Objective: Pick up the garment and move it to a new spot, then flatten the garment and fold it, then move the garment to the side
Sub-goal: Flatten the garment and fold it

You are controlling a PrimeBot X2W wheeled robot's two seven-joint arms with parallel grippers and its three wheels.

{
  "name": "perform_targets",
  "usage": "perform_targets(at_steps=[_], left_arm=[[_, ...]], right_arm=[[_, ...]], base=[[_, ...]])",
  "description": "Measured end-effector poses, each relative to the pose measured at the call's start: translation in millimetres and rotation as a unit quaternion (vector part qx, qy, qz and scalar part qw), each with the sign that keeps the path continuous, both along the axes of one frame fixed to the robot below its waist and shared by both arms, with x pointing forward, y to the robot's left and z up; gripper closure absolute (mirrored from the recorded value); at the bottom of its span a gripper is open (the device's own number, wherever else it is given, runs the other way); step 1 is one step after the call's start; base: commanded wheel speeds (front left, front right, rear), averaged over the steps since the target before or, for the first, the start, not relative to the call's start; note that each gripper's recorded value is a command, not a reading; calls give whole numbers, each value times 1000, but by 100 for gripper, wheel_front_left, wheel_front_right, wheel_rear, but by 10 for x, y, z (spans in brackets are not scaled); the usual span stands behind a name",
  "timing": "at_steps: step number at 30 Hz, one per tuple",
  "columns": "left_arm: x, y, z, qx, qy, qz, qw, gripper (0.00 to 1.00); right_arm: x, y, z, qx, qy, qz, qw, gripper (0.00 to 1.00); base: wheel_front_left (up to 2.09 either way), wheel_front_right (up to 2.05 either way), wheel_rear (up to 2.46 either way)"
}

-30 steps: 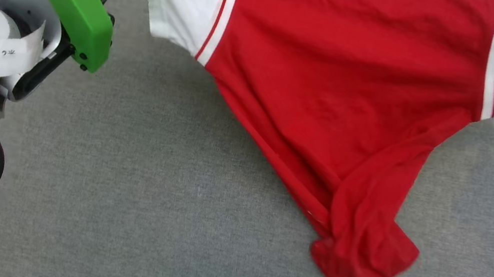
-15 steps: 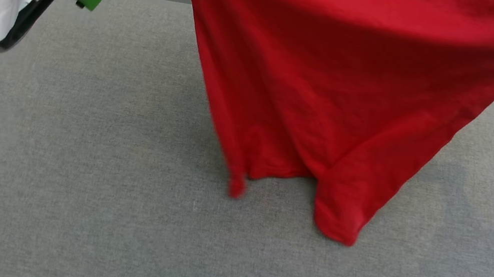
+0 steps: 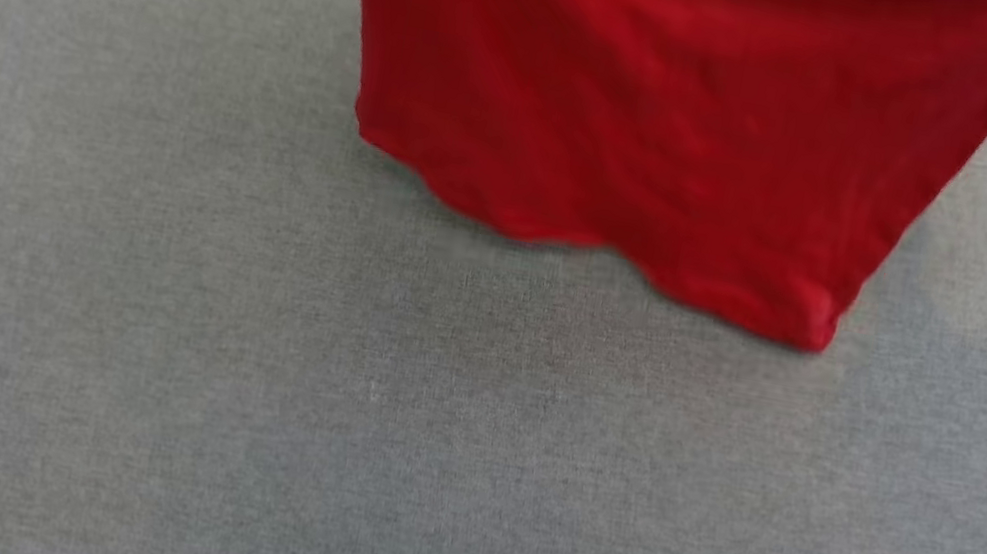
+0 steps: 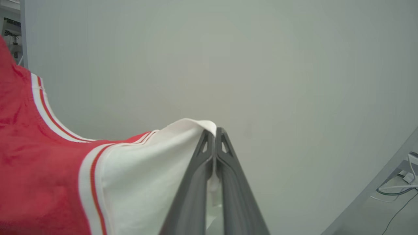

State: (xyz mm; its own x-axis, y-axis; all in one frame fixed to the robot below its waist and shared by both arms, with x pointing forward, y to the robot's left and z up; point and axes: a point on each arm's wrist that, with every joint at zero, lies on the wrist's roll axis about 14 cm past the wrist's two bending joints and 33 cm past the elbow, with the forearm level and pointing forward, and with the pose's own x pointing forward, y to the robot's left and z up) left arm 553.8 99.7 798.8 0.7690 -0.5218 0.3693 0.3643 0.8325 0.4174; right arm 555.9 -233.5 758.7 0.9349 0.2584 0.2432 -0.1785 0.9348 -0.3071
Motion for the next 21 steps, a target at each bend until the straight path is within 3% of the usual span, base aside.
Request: perform_targets(at_steps=[14,21], left_arm=[[990,119,253,-38,-50,34,997,100],[1352,221,6,-57,-39,46,997,100]], right_arm=[[973,-36,264,-22,-68,-53,996,100],[1267,-16,144,-14,-82,-55,995,100]], base=[[0,0,0],[0,0,0]])
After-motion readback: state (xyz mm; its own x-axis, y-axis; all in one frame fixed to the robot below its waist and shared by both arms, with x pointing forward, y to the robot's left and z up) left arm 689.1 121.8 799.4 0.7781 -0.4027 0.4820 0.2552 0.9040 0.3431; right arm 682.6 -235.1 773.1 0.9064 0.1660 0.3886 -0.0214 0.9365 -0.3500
